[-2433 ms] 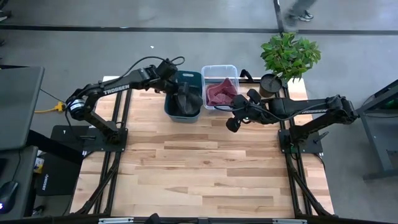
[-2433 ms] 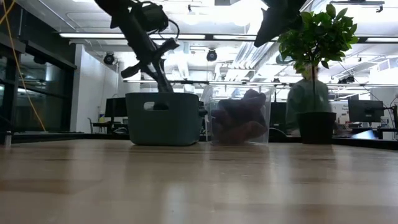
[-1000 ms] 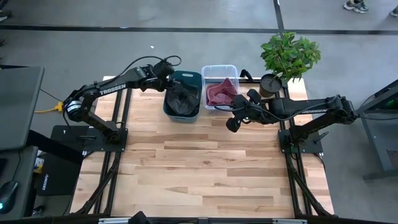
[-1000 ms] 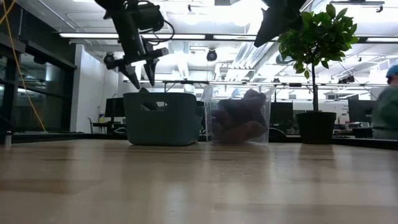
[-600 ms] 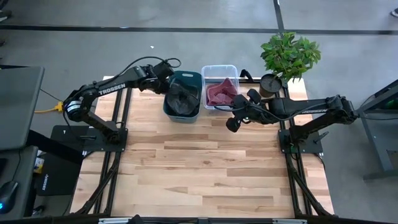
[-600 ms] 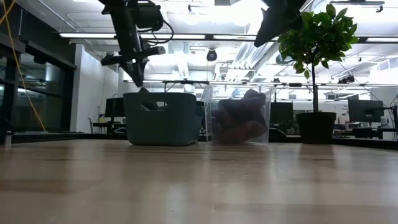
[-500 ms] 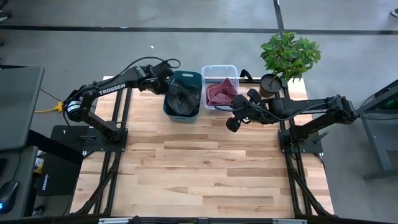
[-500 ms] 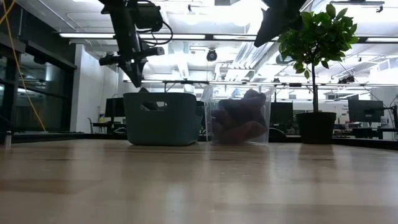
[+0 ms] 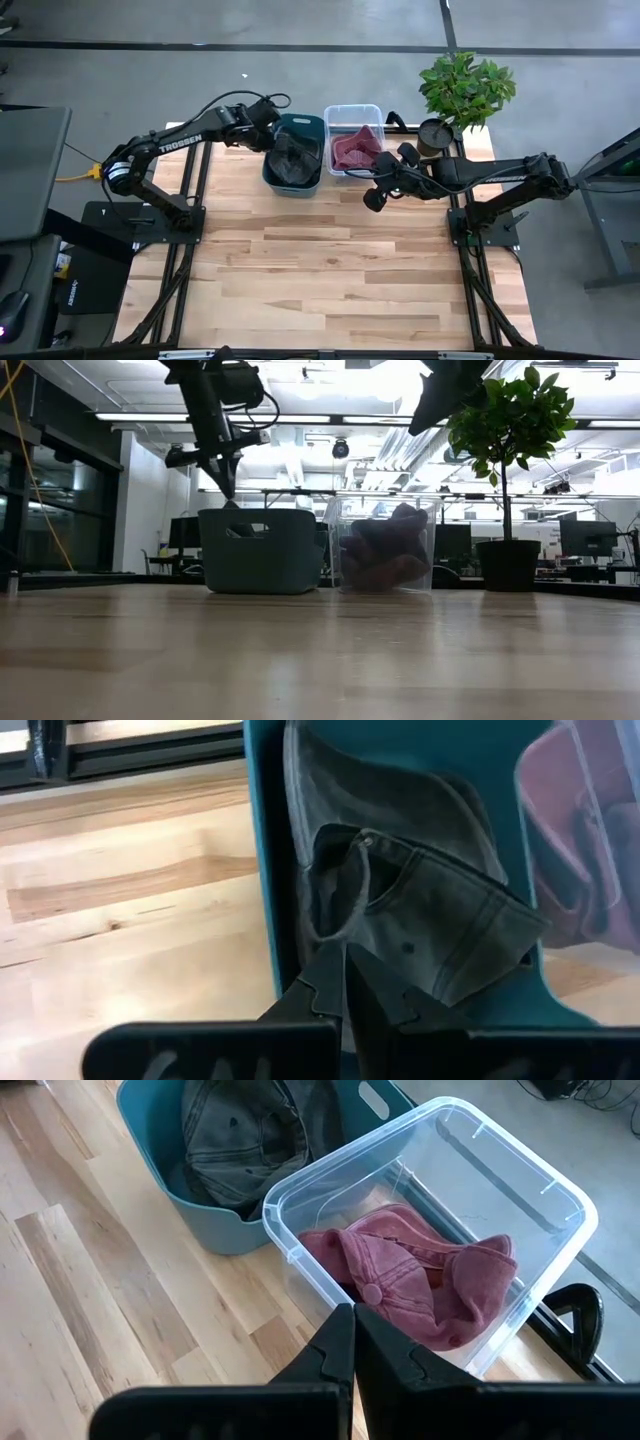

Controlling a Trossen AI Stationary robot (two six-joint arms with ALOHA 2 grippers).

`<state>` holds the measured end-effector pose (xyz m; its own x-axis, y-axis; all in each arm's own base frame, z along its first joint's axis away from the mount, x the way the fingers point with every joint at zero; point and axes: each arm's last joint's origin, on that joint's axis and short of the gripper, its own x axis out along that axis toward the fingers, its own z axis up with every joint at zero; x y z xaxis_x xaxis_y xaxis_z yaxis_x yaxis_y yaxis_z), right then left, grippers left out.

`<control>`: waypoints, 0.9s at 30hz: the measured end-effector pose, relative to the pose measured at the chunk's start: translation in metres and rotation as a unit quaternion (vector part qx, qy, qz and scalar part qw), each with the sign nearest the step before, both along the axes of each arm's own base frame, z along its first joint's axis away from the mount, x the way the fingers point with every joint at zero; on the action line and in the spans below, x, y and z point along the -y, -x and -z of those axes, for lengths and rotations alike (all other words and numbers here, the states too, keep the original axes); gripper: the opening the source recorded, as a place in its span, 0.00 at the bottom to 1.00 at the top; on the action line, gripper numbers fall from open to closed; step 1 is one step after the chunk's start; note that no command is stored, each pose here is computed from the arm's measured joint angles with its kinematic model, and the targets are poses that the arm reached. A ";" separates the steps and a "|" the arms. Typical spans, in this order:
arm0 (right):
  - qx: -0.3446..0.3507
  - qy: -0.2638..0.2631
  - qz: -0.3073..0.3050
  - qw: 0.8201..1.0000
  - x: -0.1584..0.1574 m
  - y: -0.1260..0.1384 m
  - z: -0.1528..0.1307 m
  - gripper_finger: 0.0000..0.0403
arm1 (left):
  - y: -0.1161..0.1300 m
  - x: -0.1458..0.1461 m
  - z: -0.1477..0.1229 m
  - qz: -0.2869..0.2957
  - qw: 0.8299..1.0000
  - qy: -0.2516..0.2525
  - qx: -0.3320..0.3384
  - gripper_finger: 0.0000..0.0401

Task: Pick & Place hat
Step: Put the black cap into the blue bin

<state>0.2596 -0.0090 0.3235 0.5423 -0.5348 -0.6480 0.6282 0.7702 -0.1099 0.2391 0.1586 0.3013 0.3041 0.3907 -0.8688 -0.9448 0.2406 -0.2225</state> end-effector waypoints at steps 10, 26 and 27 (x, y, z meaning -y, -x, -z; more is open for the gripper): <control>0.000 0.000 0.000 1.000 0.000 0.000 0.000 0.00 | -0.007 -0.004 0.009 -0.006 1.000 0.008 -0.008 0.00; 0.000 -0.005 -0.004 1.000 0.000 0.000 0.000 0.00 | -0.025 -0.018 0.041 -0.027 0.998 0.007 -0.059 0.00; 0.000 -0.005 -0.004 1.000 0.000 0.000 0.000 0.00 | -0.025 -0.018 0.041 -0.028 0.998 0.005 -0.056 0.00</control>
